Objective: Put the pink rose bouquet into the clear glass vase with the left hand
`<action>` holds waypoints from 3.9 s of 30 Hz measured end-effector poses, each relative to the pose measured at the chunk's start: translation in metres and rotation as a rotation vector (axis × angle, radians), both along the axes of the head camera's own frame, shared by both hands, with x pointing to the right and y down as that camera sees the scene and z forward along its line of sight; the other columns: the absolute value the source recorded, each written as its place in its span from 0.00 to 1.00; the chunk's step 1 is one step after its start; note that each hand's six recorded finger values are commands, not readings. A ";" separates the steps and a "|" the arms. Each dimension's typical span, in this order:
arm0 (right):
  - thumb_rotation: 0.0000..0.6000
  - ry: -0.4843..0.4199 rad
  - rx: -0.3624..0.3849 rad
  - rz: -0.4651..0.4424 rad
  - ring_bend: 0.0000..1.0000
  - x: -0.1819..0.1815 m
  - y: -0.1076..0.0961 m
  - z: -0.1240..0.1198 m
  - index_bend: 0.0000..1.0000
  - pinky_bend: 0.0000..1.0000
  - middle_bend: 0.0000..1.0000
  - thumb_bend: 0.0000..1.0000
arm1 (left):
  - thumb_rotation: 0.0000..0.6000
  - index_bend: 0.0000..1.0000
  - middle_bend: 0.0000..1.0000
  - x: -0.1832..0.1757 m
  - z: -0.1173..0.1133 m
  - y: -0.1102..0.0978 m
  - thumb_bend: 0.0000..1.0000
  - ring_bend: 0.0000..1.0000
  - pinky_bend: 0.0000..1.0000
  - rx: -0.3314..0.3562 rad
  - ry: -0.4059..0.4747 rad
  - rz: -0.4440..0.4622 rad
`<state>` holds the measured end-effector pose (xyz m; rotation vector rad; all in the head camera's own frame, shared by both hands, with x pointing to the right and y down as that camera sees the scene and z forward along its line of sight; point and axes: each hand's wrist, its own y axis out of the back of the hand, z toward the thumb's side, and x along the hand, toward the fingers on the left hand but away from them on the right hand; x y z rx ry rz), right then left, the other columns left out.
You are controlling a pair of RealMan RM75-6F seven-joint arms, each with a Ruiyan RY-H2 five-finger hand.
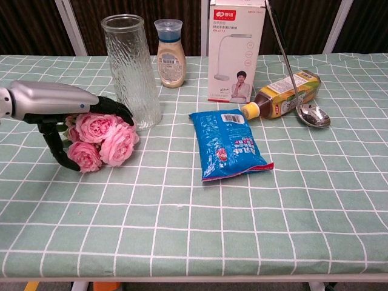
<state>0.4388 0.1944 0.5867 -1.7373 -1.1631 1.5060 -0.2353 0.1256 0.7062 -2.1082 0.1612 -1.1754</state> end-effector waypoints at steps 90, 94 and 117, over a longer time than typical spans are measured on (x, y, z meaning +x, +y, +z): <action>1.00 -0.028 0.047 0.022 0.00 0.005 0.006 -0.005 0.00 0.00 0.00 0.19 | 1.00 0.46 0.45 -0.062 -0.255 -0.158 0.31 0.42 0.60 0.302 1.584 -1.420; 1.00 -0.033 0.042 0.024 0.00 0.005 0.006 -0.003 0.00 0.00 0.00 0.19 | 1.00 0.46 0.45 -0.061 -0.243 -0.158 0.31 0.43 0.60 0.234 1.586 -1.457; 1.00 -0.032 0.007 0.031 0.00 0.008 0.009 0.010 0.00 0.00 0.00 0.19 | 1.00 0.48 0.46 -0.010 -0.165 -0.139 0.32 0.43 0.60 0.117 1.413 -1.401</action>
